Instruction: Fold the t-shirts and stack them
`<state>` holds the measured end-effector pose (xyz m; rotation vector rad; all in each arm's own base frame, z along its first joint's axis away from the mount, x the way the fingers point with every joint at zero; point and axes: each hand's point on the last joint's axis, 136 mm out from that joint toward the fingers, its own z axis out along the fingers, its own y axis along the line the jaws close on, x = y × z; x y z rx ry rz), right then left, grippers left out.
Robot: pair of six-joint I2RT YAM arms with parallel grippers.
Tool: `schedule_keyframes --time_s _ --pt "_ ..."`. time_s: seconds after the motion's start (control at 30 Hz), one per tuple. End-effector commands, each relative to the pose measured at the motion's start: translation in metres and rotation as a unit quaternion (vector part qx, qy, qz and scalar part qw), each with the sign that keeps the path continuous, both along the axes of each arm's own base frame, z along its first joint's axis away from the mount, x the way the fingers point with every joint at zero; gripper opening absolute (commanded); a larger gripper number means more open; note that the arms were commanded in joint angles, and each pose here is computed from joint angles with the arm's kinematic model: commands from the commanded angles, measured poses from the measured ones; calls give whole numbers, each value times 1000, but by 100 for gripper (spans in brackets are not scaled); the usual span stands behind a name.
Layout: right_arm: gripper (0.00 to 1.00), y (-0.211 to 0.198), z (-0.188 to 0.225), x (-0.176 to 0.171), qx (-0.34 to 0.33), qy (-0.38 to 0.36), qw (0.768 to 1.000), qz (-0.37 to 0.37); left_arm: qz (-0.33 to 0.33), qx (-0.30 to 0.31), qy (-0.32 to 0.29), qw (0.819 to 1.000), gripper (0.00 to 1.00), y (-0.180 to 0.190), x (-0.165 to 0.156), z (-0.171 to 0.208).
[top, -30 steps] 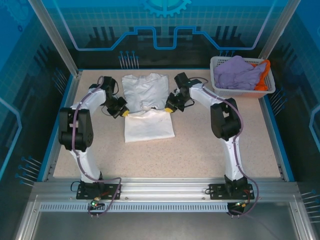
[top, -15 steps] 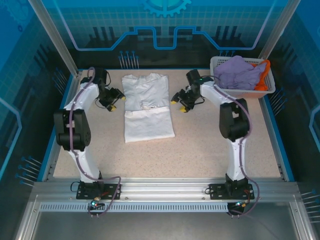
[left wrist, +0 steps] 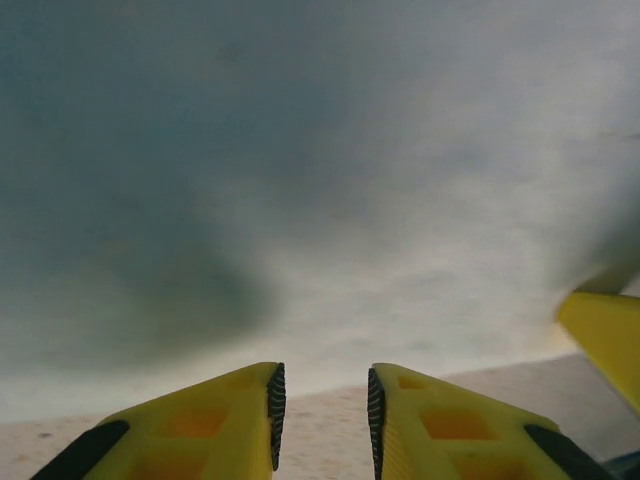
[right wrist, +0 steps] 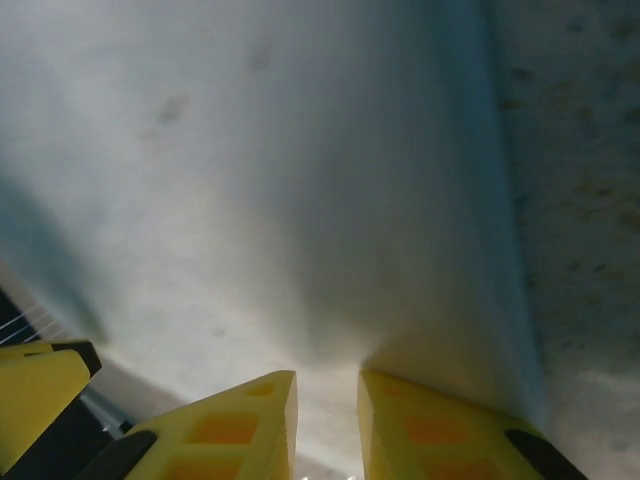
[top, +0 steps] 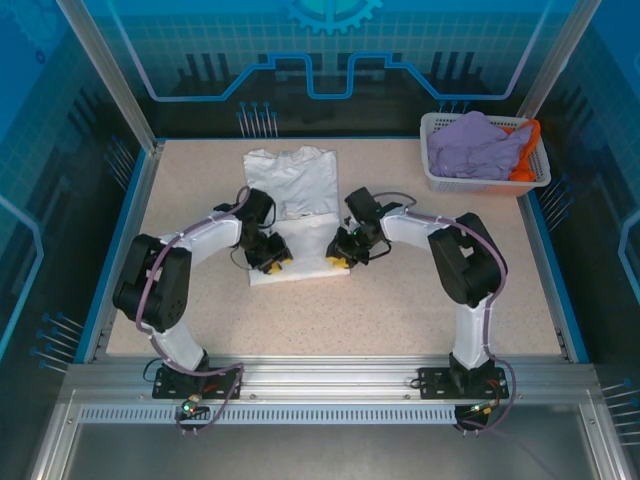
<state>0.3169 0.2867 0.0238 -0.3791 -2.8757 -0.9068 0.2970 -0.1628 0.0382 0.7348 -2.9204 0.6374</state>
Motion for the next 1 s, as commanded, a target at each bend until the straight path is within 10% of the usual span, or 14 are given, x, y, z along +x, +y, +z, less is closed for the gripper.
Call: schedule_keyframes --time_s 0.0,0.5,0.63,0.97 --pt "22 -12 -21 -19 -24 16 1000 11 -30 22 32 999 31 11 -23 -23" --pt "32 -56 -25 -151 -54 92 993 48 -95 11 114 989 37 9 -142 -8" --pt "41 -54 8 -144 -50 48 996 49 -104 20 67 992 41 10 -126 31" --pt "21 -57 53 -52 -57 -79 995 -9 -100 -13 -39 994 16 -24 -27 64"
